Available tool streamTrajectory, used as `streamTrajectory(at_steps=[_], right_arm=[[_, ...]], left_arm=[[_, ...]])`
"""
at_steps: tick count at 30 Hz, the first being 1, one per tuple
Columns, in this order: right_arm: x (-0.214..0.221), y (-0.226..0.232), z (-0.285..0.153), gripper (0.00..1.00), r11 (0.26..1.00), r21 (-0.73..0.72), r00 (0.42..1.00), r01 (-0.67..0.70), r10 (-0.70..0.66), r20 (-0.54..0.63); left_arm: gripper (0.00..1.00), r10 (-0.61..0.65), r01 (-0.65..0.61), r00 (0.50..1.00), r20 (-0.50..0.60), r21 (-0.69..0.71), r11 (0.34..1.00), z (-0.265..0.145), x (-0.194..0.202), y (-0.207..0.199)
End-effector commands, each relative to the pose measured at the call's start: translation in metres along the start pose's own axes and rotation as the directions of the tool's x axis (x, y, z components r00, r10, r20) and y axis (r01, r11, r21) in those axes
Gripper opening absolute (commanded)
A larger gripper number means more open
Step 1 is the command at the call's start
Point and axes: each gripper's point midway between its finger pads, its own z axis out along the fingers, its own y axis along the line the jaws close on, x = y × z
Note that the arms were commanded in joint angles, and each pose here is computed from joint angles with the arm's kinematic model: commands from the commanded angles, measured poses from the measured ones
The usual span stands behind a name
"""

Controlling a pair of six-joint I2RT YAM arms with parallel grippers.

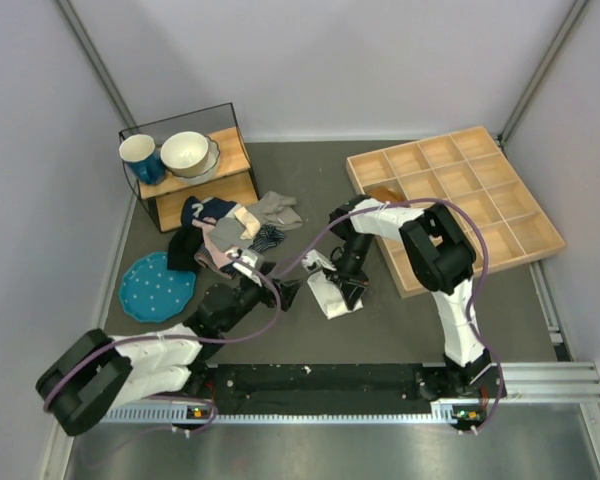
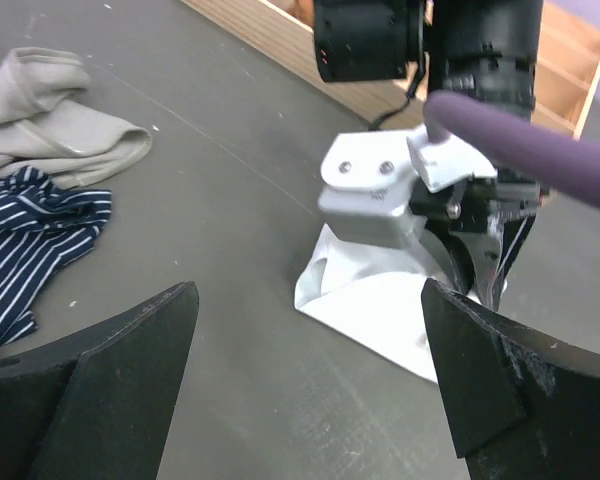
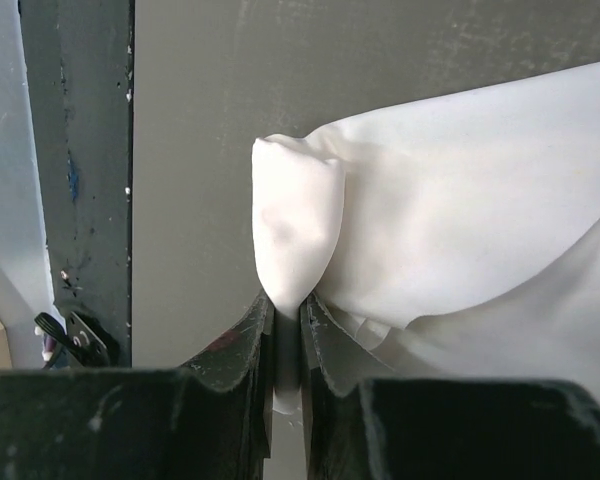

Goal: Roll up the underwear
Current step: Roll the underwear to the center of the board.

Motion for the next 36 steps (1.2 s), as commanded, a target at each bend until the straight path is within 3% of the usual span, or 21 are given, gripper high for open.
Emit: streamTrajectory(at_steps=[1, 7, 8, 9, 12, 14, 17, 19, 20, 21, 22, 23, 24, 27, 28, 29, 32, 34, 35, 36], right_arm=[[-0.012, -0.001, -0.004, 0.11, 1.000, -0.006, 0.999, 0.005, -0.005, 0.035], [-0.012, -0.004, -0.003, 0.11, 1.000, -0.008, 0.999, -0.015, 0.015, 0.032], [-0.013, -0.004, -0.003, 0.11, 1.000, -0.009, 0.999, -0.016, 0.016, 0.033], [-0.012, -0.005, -0.003, 0.11, 1.000, -0.010, 0.999, -0.025, 0.025, 0.034], [-0.014, -0.010, -0.003, 0.11, 0.999, -0.011, 0.998, -0.046, 0.047, 0.039], [-0.015, -0.011, -0.004, 0.11, 0.998, -0.014, 0.997, -0.066, 0.066, 0.047], [-0.017, -0.012, -0.004, 0.11, 0.996, -0.024, 0.995, -0.085, 0.086, 0.058], [-0.016, -0.013, -0.004, 0.11, 0.995, -0.030, 0.993, -0.097, 0.098, 0.058], [-0.015, -0.014, -0.004, 0.11, 0.994, -0.032, 0.993, -0.101, 0.103, 0.056], [-0.015, -0.013, -0.003, 0.11, 0.994, -0.034, 0.993, -0.102, 0.104, 0.054], [-0.015, -0.013, -0.002, 0.11, 0.993, -0.036, 0.993, -0.108, 0.110, 0.052], [-0.014, -0.014, -0.002, 0.11, 0.993, -0.037, 0.992, -0.111, 0.113, 0.051], [-0.014, -0.014, -0.002, 0.11, 0.993, -0.038, 0.992, -0.114, 0.115, 0.050], [-0.014, -0.015, -0.002, 0.11, 0.992, -0.037, 0.991, -0.119, 0.121, 0.050], [-0.013, -0.015, -0.002, 0.11, 0.992, -0.038, 0.991, -0.123, 0.124, 0.050], [-0.013, -0.016, -0.003, 0.11, 0.992, -0.035, 0.991, -0.124, 0.125, 0.051], [-0.011, -0.015, -0.002, 0.11, 0.991, -0.039, 0.990, -0.129, 0.131, 0.051], [-0.010, -0.016, -0.002, 0.11, 0.991, -0.036, 0.991, -0.127, 0.129, 0.046], [-0.010, -0.016, -0.002, 0.11, 0.991, -0.037, 0.990, -0.128, 0.130, 0.045], [-0.010, -0.017, -0.003, 0.11, 0.991, -0.032, 0.991, -0.127, 0.128, 0.045]], left_arm=[[0.99, -0.133, 0.136, 0.990, 0.039, -0.087, 0.987, -0.006, -0.012, 0.014], [0.96, -0.056, 0.063, 0.988, 0.147, -0.038, 0.997, -0.032, -0.026, 0.011], [0.92, -0.029, 0.022, 0.987, 0.155, 0.049, 0.999, -0.037, -0.027, -0.005], [0.89, 0.029, -0.048, 0.977, 0.211, 0.086, 0.995, -0.044, -0.040, -0.012], [0.83, 0.138, -0.183, 0.963, 0.231, 0.183, 0.966, -0.055, -0.042, -0.034], [0.82, 0.144, -0.212, 0.950, 0.278, 0.234, 0.949, -0.060, -0.047, -0.049], [0.78, 0.239, -0.275, 0.959, 0.149, 0.303, 0.913, -0.052, -0.017, -0.071], [0.78, 0.317, -0.345, 0.939, 0.136, 0.358, 0.868, -0.047, -0.015, -0.098], [0.78, 0.376, -0.364, 0.926, 0.047, 0.382, 0.850, -0.041, 0.010, -0.101], [0.78, 0.439, -0.410, 0.898, 0.038, 0.438, 0.800, -0.042, 0.020, -0.116], [0.78, 0.467, -0.437, 0.884, 0.026, 0.402, 0.804, -0.031, 0.013, -0.118], [0.78, 0.520, -0.457, 0.853, -0.037, 0.425, 0.781, -0.027, 0.034, -0.118], [0.79, 0.557, -0.490, 0.830, -0.033, 0.436, 0.755, -0.025, 0.037, -0.122], [0.79, 0.574, -0.521, 0.818, -0.027, 0.389, 0.760, -0.013, 0.032, -0.123], [0.80, 0.566, -0.520, 0.824, -0.033, 0.351, 0.778, -0.013, 0.031, -0.115], [0.82, 0.542, -0.521, 0.840, -0.037, 0.228, 0.823, -0.010, 0.017, -0.097], [0.91, 0.389, -0.390, 0.920, 0.042, 0.013, 0.921, -0.022, -0.019, -0.067], [0.99, 0.342, -0.341, 0.938, 0.056, -0.038, 0.939, -0.033, -0.025, -0.053], [0.99, 0.269, -0.262, 0.955, 0.128, -0.069, 0.963, -0.042, -0.048, -0.049], [0.99, 0.268, -0.261, 0.956, 0.116, -0.076, 0.962, -0.047, -0.044, -0.043]])
